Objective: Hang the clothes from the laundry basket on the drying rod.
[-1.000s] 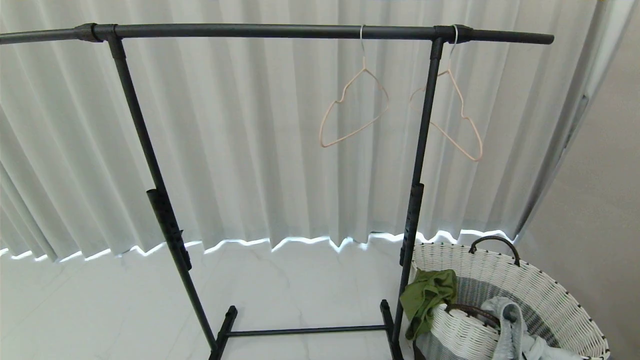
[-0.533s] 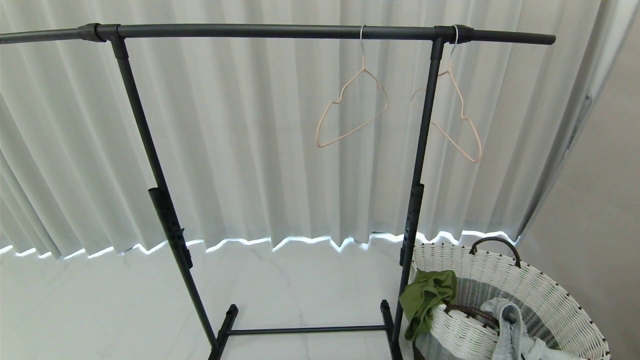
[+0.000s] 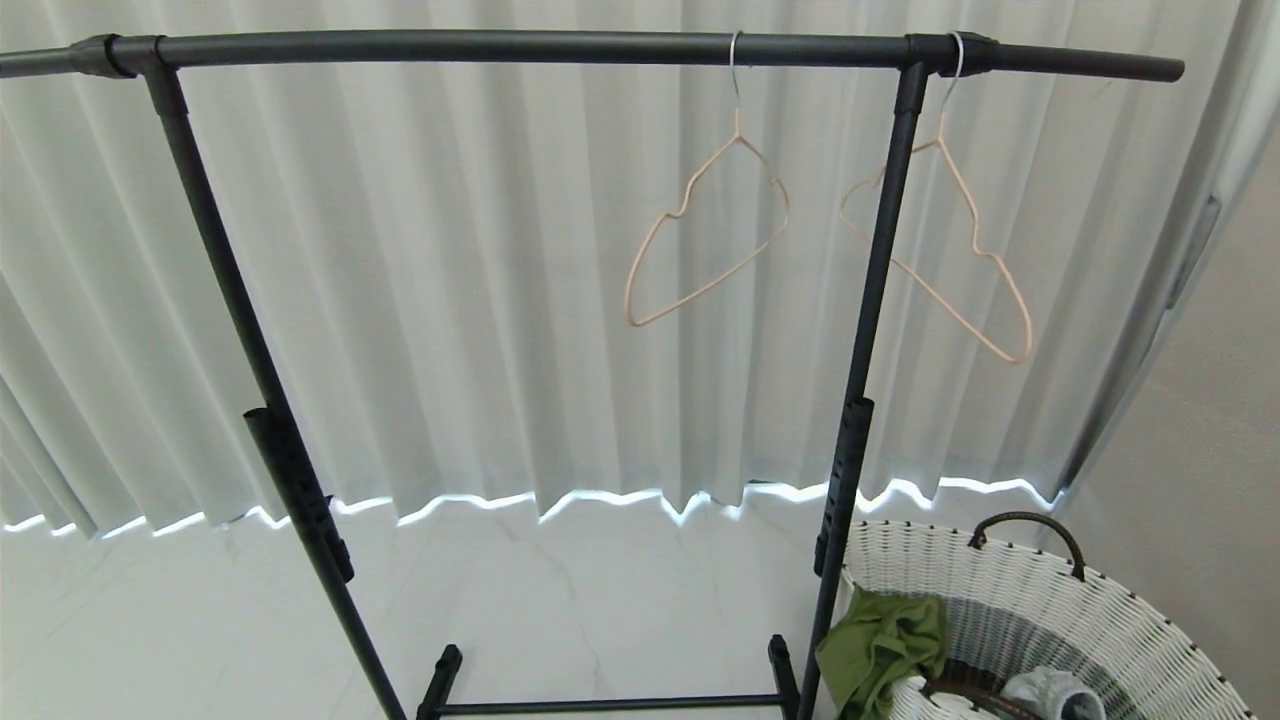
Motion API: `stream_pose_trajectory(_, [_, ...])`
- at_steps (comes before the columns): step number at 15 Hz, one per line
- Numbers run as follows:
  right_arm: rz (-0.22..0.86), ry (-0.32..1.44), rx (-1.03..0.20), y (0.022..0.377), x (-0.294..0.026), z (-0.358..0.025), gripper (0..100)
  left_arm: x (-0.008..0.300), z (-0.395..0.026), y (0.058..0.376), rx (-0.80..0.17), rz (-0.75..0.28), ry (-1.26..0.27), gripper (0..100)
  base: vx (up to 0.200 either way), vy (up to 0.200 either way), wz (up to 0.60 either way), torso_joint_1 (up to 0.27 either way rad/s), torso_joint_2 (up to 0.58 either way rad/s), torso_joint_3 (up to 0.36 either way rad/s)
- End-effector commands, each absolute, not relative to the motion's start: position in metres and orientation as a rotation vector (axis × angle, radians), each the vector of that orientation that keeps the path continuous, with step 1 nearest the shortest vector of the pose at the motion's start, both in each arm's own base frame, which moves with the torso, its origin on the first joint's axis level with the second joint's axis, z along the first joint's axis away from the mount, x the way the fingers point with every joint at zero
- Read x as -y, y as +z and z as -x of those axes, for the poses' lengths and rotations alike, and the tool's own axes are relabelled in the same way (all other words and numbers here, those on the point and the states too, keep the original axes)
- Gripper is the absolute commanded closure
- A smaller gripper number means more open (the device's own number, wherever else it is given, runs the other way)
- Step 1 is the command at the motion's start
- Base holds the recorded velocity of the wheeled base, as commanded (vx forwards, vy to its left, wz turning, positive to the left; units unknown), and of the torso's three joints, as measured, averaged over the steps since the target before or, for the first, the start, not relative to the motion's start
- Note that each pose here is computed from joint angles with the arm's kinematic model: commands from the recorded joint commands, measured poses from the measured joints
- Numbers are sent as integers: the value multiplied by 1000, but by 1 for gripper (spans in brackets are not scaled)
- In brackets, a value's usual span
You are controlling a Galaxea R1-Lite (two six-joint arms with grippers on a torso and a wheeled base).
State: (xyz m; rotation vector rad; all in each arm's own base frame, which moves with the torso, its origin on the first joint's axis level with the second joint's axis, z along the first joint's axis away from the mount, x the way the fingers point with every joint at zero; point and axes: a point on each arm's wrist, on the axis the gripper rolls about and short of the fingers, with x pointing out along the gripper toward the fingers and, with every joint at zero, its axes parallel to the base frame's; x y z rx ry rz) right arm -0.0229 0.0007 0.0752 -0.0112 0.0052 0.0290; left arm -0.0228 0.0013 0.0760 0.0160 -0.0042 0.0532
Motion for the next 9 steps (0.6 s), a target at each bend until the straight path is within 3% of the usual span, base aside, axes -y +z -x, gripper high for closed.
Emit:
stream_pose_trajectory(1, [12, 29, -4, 75, -1, 23, 0, -1, 23, 76, 4, -14, 52, 0, 0, 0, 0, 0, 0, 0])
stream_pose_trajectory(7, [-3, -3, 25, 80, 0, 24, 0, -1, 23, 76, 4, 25, 60, 0, 0, 0, 0, 0, 0, 0])
stream_pose_trajectory(9, [-33, 24, 58, 113, 0, 29, 0, -1, 23, 76, 4, 23, 60, 0, 0, 0, 0, 0, 0, 0])
